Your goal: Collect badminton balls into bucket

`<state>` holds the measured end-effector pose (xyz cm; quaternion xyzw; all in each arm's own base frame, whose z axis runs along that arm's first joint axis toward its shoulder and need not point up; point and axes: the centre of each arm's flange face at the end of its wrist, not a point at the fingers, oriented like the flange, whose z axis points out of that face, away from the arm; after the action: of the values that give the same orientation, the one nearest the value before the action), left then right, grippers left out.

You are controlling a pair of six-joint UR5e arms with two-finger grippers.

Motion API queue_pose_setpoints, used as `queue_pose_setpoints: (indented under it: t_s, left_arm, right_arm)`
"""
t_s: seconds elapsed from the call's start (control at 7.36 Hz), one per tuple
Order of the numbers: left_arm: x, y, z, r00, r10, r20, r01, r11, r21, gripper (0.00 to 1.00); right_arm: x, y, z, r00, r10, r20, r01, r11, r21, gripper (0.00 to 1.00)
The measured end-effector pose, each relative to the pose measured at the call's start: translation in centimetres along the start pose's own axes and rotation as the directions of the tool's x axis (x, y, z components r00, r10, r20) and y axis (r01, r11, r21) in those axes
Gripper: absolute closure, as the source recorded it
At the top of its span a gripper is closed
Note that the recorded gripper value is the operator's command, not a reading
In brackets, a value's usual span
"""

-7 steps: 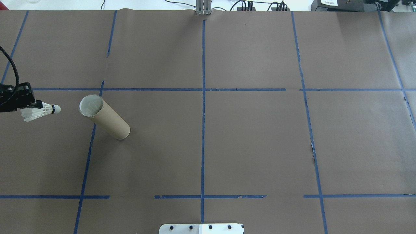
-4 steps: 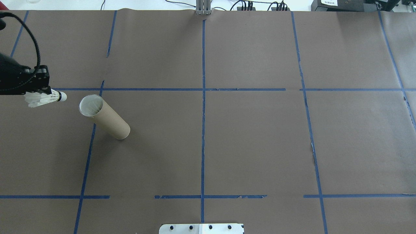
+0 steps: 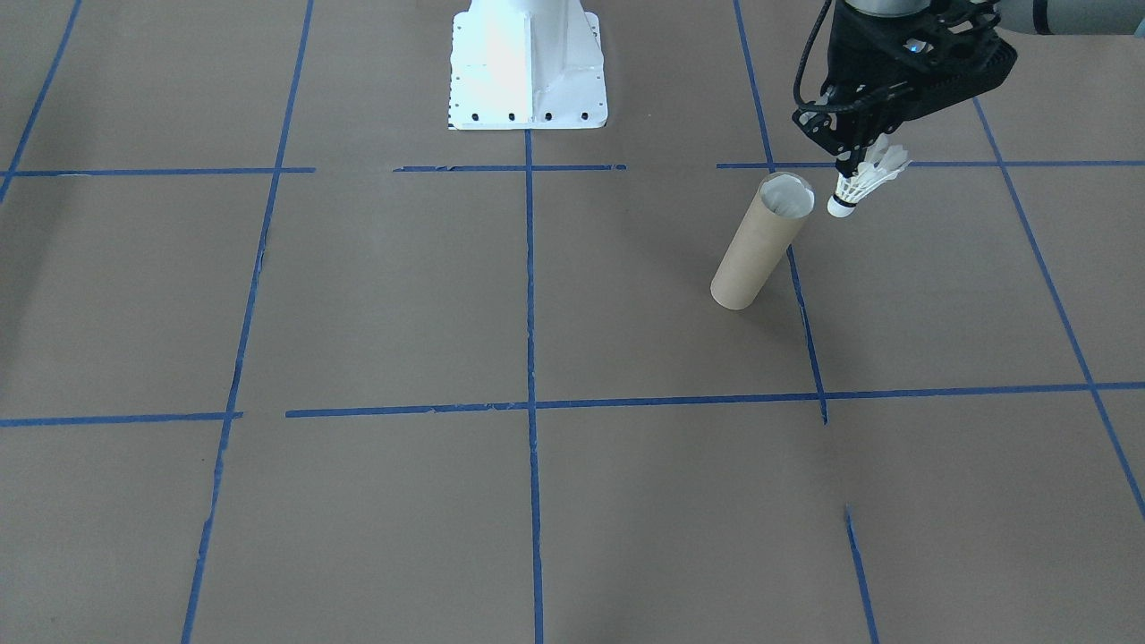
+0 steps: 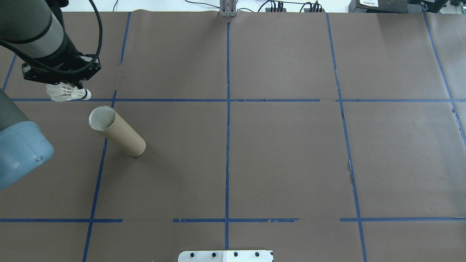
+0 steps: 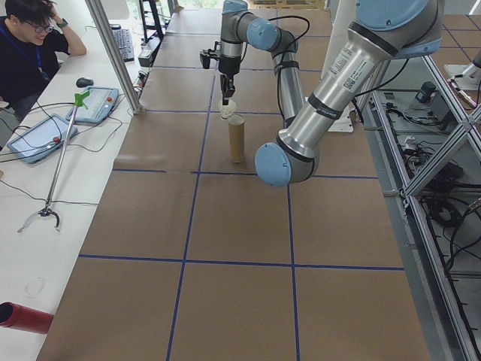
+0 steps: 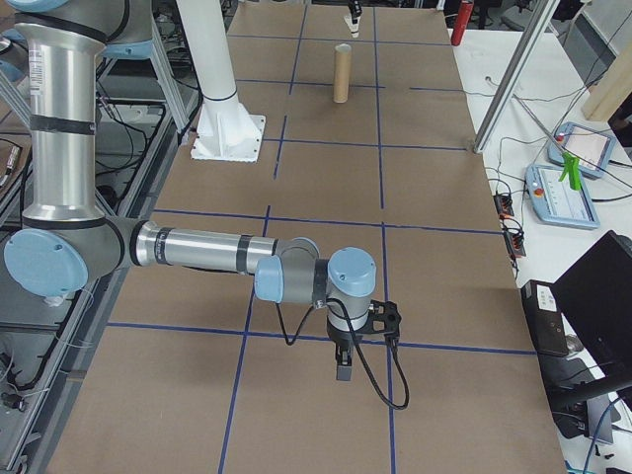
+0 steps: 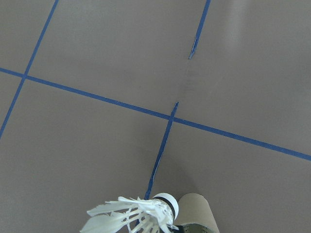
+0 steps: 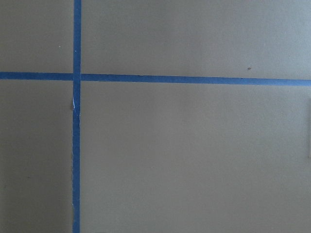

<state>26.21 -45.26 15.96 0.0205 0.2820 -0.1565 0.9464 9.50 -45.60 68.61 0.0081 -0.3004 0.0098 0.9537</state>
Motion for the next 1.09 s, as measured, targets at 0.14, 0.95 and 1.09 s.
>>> queue_pose_setpoints:
  t_s: [0.14,0.95,1.09]
  left_arm:
    - [1.5,1.3,1.1,0.999,0.027,0.018,-0.027,0.999,-0.028,1.0]
    - [2.3,3.3,0.9,0.997,0.048,0.059,-0.045,0.997,-0.065,1.0]
    - [3.0,3.0,1.0,0.997,0.048,0.065,-0.044,0.997,-0.066,1.0]
  right_arm:
    - [0.0,0.0,0.0,1.0,0.0,0.0,0.0,1.0,0.0,0.0]
    - [0.0,0.0,0.0,1.0,0.0,0.0,0.0,1.0,0.0,0.0]
    - [0.0,0.0,0.0,1.0,0.0,0.0,0.0,1.0,0.0,0.0]
